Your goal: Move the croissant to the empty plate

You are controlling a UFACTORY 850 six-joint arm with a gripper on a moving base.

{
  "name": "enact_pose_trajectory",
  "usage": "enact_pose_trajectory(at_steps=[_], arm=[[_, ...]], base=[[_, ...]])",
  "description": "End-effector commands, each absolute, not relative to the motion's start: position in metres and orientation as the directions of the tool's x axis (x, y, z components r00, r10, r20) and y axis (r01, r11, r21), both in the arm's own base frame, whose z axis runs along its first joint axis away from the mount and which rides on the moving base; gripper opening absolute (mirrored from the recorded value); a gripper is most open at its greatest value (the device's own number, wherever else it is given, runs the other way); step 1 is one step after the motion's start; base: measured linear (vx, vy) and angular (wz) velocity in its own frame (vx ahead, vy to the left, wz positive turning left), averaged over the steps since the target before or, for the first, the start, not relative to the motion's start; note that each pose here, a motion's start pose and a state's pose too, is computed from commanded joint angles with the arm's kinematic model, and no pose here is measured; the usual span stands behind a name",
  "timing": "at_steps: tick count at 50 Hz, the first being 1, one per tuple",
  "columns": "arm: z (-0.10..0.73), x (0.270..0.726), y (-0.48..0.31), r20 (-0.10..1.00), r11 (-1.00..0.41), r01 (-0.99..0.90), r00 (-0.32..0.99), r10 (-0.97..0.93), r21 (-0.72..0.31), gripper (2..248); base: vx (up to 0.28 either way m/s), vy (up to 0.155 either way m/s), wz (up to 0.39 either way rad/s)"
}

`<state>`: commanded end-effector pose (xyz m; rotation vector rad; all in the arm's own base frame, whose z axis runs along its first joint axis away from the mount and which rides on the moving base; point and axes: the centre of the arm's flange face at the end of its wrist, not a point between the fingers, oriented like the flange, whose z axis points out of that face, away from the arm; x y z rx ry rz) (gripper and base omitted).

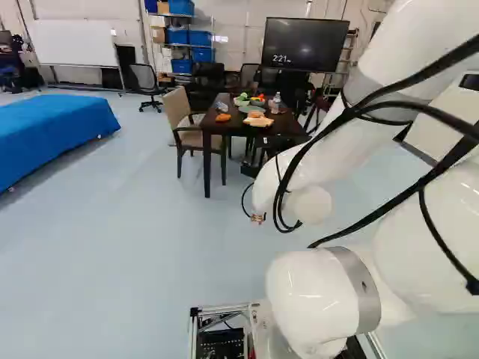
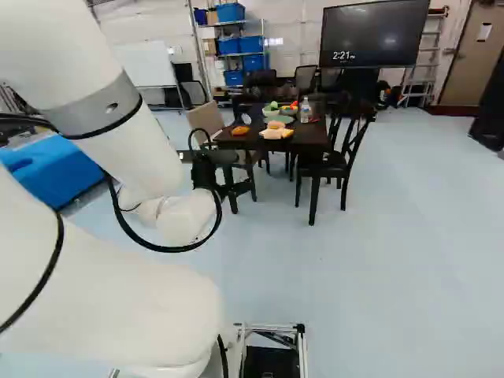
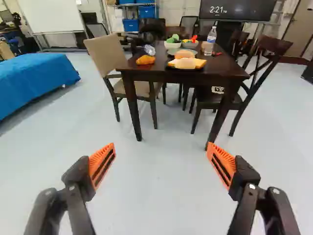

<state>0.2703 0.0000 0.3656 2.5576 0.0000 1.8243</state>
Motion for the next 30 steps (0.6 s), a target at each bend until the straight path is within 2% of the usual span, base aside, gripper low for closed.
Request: enact_pose_trajectory(at_steps=[13,30], arm=[[0.3656,0.2703,0.0000,0.946,-1.000,0.000,0.326,0.000,0.000,247],[0.3656,0.2703,0.0000,0.946,-1.000,0.000,0.326,0.000,0.000,247]], base=[[0.194,0.086,0.216],[0.190,0.041,-0.003]])
